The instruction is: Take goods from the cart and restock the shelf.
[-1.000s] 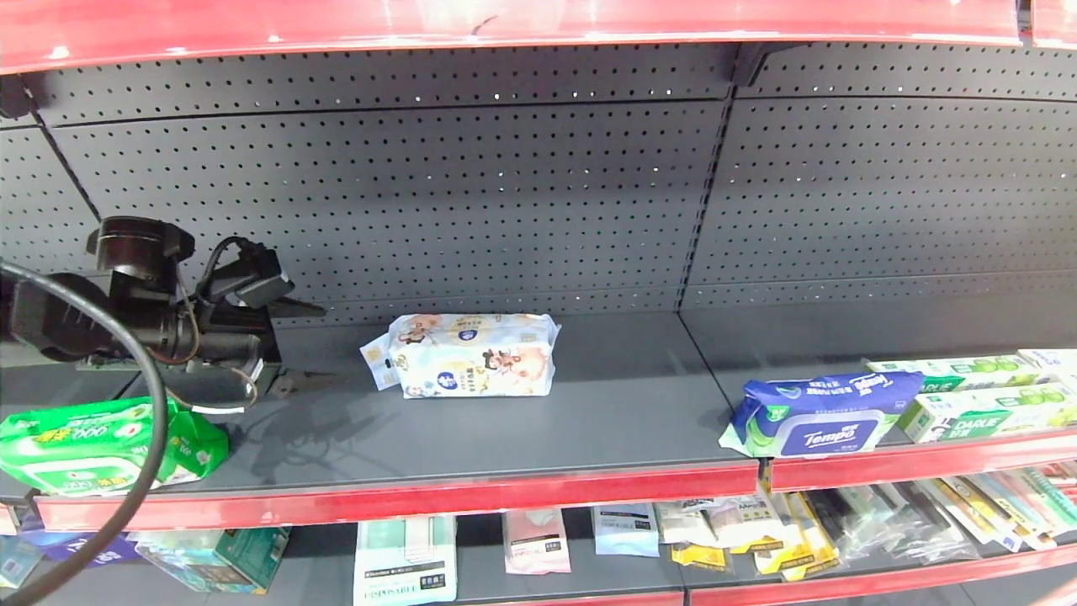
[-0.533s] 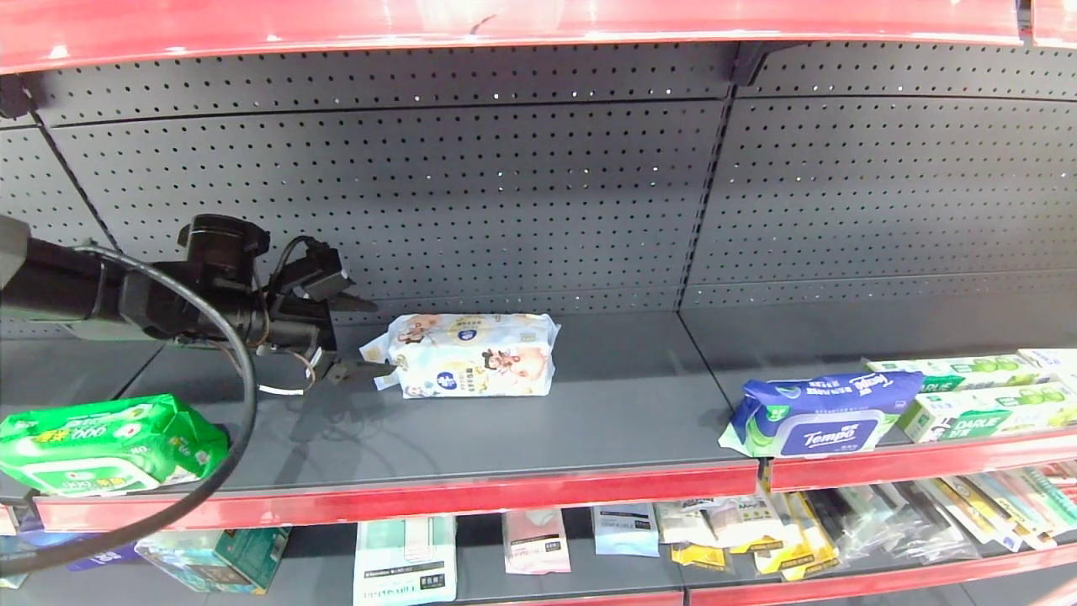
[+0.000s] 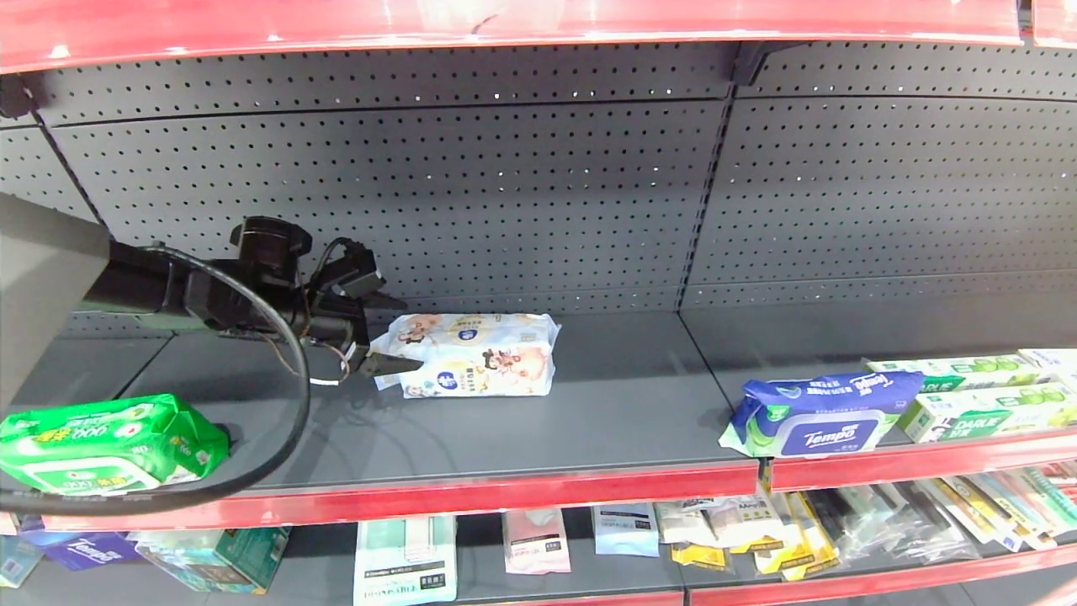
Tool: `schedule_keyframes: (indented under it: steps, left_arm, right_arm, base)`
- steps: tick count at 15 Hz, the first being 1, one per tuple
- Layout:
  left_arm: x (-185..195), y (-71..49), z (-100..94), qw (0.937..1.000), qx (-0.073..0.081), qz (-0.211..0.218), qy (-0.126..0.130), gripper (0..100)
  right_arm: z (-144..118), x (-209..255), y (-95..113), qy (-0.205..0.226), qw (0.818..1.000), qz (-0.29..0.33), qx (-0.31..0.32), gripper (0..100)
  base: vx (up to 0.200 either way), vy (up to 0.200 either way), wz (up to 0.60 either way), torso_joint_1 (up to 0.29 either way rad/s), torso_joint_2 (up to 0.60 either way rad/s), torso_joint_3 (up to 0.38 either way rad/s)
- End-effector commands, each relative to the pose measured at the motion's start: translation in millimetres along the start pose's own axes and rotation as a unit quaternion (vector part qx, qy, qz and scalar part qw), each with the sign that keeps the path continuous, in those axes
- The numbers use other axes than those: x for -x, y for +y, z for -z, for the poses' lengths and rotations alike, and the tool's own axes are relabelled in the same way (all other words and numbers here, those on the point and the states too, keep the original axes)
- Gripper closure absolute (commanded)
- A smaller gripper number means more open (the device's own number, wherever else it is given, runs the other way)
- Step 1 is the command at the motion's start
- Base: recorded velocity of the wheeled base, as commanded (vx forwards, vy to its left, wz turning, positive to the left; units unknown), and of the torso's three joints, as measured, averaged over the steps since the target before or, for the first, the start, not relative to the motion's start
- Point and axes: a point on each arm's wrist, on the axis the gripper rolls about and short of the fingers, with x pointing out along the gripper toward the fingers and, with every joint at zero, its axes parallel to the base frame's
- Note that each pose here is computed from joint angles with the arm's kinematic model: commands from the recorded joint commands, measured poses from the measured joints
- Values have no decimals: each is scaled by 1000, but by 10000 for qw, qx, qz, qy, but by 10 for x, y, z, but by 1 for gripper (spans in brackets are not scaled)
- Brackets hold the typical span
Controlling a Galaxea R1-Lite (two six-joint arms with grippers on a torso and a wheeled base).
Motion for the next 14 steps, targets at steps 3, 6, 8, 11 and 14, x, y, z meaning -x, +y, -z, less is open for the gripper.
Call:
schedule_keyframes:
  steps: [3, 6, 8, 11, 14]
  left_arm:
    - [-196, 19, 56, 9999, 1, 141, -2, 0]
    - [-329, 28, 33, 9997, -58, 221, -44, 0]
    - [-382, 21, 18, 9995, -41, 305, -47, 0]
    - [-402, 15, -15, 9992, -15, 386, -58, 0]
    - [-424, 9, 3, 9991, 23, 432, -39, 0]
  right_arm:
    - [-2, -1, -1, 1, 10000, -1, 3, 100]
    - [-3, -3, -1, 8, 10000, -3, 4, 100]
    - [1, -5, 1, 16, 10000, -5, 5, 100]
    - [1, -5, 1, 16, 10000, -5, 5, 100]
    - [20, -11, 7, 45, 10000, -14, 7, 100]
  base:
    - [0, 0, 0, 0, 0, 0]
    - [0, 0, 0, 0, 0, 0]
    - [0, 0, 0, 0, 0, 0]
    - [0, 0, 0, 0, 0, 0]
    - [0, 0, 0, 0, 0, 0]
